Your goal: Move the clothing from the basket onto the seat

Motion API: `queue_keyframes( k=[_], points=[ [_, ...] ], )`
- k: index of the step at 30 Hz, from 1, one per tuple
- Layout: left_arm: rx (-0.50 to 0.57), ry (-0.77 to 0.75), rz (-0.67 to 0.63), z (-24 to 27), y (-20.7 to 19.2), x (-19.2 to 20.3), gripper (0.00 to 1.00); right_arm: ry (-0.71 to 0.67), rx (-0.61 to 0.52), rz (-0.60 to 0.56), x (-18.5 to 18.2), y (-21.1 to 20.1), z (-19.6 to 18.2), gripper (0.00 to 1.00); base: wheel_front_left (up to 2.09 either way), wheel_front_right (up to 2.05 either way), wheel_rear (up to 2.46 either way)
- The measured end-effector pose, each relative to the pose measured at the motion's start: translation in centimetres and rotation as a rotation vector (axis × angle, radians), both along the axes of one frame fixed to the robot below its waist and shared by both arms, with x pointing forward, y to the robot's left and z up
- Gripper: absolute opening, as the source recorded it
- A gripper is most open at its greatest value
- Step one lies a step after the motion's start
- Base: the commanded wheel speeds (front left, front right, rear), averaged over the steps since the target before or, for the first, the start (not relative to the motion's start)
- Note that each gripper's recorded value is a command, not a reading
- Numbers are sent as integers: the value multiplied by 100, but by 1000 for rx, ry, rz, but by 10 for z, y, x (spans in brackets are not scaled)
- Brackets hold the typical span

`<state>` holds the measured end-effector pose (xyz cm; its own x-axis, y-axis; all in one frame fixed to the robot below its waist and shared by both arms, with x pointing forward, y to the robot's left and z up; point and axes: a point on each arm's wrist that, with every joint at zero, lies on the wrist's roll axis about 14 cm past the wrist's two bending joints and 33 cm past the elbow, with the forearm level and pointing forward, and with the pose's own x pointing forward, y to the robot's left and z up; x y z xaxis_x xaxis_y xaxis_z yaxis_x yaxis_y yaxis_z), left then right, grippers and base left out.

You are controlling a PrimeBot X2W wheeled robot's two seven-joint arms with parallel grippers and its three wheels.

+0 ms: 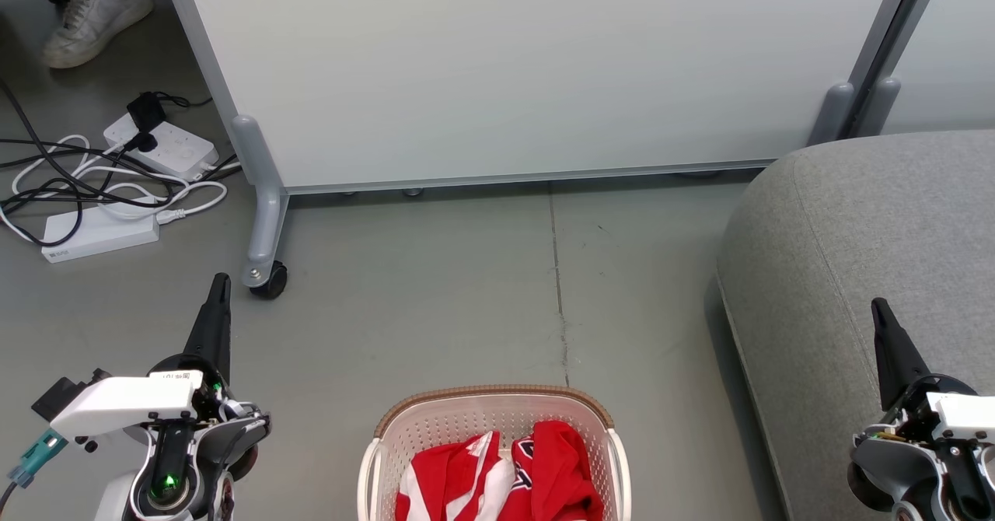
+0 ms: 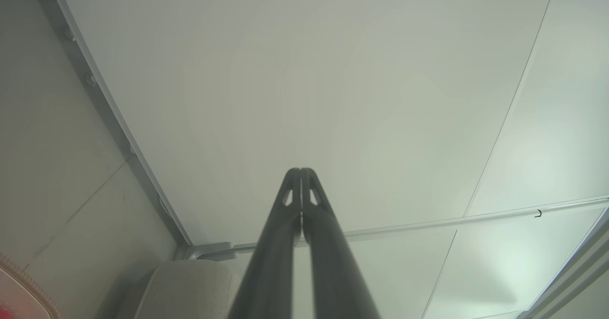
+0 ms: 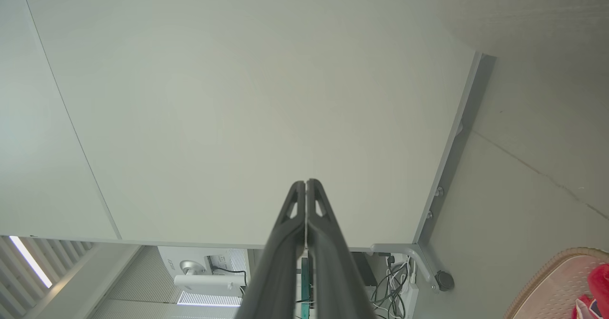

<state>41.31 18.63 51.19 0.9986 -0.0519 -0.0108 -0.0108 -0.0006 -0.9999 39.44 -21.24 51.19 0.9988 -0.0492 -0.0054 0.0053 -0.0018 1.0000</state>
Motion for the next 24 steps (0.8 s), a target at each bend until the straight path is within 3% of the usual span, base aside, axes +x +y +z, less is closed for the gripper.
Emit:
queue_keyframes(
  k=[23,24],
  points=[
    [-1,0,-2,0,0,0,0,0,3,0,0,0,0,0,0,0,0],
    [-2,0,-2,0,0,0,100,0,3,1,0,0,0,100,0,0,0]
  ],
)
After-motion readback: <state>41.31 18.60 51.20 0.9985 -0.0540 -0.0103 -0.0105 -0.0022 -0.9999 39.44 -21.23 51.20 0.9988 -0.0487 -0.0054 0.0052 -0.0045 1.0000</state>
